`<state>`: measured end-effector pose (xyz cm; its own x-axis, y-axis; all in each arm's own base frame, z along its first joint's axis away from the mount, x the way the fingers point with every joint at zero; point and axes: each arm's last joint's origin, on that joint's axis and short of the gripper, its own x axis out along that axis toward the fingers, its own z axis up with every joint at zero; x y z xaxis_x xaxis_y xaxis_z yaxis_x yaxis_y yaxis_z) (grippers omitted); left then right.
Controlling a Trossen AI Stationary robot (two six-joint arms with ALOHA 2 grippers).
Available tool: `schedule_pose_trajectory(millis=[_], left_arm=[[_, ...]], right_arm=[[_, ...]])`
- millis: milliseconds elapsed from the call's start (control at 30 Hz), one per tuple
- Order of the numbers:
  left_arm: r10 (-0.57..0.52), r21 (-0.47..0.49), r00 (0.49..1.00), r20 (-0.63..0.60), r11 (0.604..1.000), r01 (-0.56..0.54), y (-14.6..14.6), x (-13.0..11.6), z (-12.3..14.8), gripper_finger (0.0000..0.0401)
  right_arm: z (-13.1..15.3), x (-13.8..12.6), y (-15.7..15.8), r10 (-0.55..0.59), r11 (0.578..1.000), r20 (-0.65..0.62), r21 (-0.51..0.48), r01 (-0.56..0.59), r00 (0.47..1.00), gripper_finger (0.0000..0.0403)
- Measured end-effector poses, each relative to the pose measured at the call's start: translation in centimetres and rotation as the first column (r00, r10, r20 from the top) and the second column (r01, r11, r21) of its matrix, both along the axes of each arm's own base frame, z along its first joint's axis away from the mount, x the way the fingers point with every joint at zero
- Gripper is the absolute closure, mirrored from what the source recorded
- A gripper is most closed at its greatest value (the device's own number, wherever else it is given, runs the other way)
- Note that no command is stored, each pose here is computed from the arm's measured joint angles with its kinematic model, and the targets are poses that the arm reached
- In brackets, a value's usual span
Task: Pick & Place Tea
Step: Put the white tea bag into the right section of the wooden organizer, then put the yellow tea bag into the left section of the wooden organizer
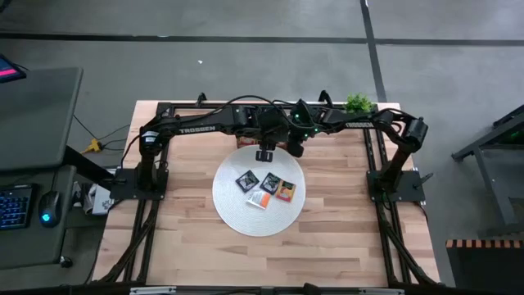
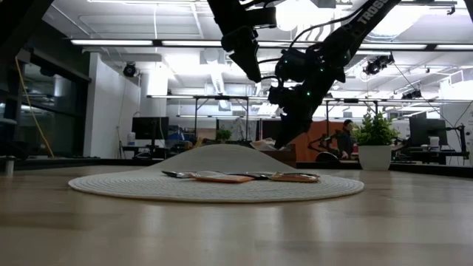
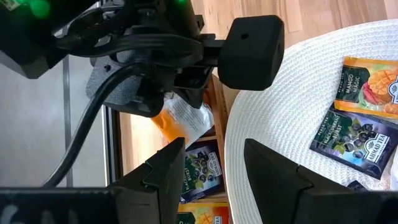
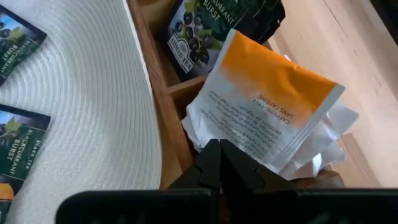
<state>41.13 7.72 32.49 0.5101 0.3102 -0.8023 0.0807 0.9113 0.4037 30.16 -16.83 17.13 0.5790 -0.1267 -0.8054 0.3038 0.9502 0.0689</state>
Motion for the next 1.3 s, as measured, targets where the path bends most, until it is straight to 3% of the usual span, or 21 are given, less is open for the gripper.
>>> schedule_pose_trajectory(millis=[267, 433, 600, 1033, 1167, 1300], left_arm=[[0.022, 0.029, 1.0, -0.01, 0.999, -0.022, 0.1, -0.1, 0.0, 0.0238], [0.062, 0.025, 0.998, -0.024, 0.998, -0.061, 0.5, -0.3, -0.1, 0.0238], [0.105, -0.004, 0.991, -0.081, 0.994, -0.106, 1.4, -1.1, -0.5, 0.0238], [0.18, -0.206, 0.975, -0.129, 0.957, -0.204, 4.4, -2.6, -0.9, 0.0238], [0.176, -0.211, 0.974, -0.141, 0.956, -0.203, 4.2, -2.7, -1.0, 0.0238], [0.189, -0.202, 0.972, -0.138, 0.956, -0.214, 4.3, -2.7, -0.9, 0.0238]], right_arm=[[2.5, 0.3, 0.4, -0.021, 0.998, 0.031, -0.06, 0.023, 0.999, 0.0403], [4.7, -0.9, 1.3, -0.056, 0.998, 0.048, -0.025, 0.057, 0.997, 0.0403], [6.1, -1.9, 3.4, 0.013, 1.0, 0.079, 0.027, -0.015, 0.997, 0.0403], [5.9, -2.8, 7.9, 0.078, 0.984, -0.075, 0.169, -0.064, 0.994, 0.0403], [5.7, -2.9, 8.5, 0.124, 0.97, -0.079, 0.218, -0.104, 0.989, 0.0403], [3.7, -3.4, 9.1, 0.173, 0.927, -0.028, 0.341, -0.154, 0.984, 0.0403]])
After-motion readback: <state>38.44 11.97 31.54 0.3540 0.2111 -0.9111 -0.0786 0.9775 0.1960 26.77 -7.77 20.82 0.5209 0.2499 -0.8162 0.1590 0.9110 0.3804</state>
